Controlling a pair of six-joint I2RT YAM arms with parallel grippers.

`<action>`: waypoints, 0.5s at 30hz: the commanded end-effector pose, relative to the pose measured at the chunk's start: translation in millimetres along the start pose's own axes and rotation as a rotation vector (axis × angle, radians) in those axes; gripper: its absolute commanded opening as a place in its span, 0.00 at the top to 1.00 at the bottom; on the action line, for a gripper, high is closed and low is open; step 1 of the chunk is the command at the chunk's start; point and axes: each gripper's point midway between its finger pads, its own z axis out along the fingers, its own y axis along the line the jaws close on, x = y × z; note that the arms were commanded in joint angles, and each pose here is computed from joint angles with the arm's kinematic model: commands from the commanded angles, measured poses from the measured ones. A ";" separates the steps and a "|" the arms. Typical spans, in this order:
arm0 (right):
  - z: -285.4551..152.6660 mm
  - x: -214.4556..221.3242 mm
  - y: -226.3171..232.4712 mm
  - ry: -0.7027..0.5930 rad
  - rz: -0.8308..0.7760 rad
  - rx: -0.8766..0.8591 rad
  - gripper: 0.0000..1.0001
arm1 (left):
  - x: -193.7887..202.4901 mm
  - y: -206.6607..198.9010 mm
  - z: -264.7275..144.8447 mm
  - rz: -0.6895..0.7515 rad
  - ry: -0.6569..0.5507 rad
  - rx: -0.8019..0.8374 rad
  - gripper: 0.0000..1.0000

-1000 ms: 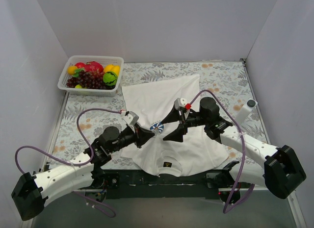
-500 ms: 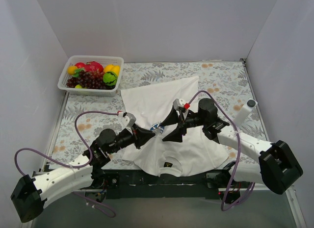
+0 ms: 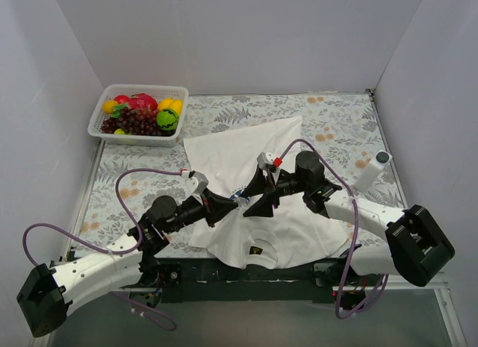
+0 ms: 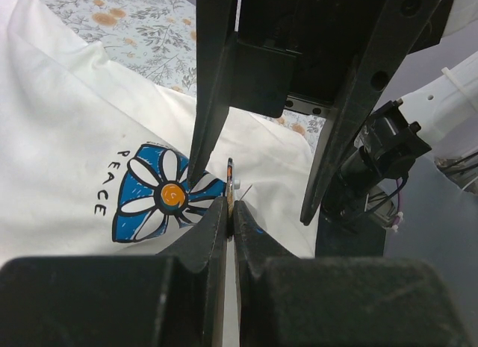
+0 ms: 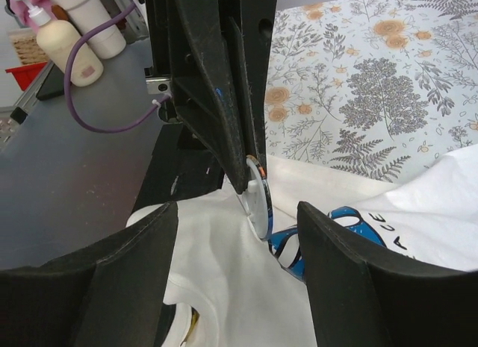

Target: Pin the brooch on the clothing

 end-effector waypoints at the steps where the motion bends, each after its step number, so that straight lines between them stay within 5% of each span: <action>1: 4.9 -9.4 1.6 -0.018 -0.043 -0.031 0.29 | -17.6 -9.8 1.8 0.030 -0.051 0.042 1.00; 15: 8.7 -13.1 -2.7 -0.021 -0.027 -0.038 0.42 | -13.1 -8.7 1.5 0.029 -0.036 0.041 1.00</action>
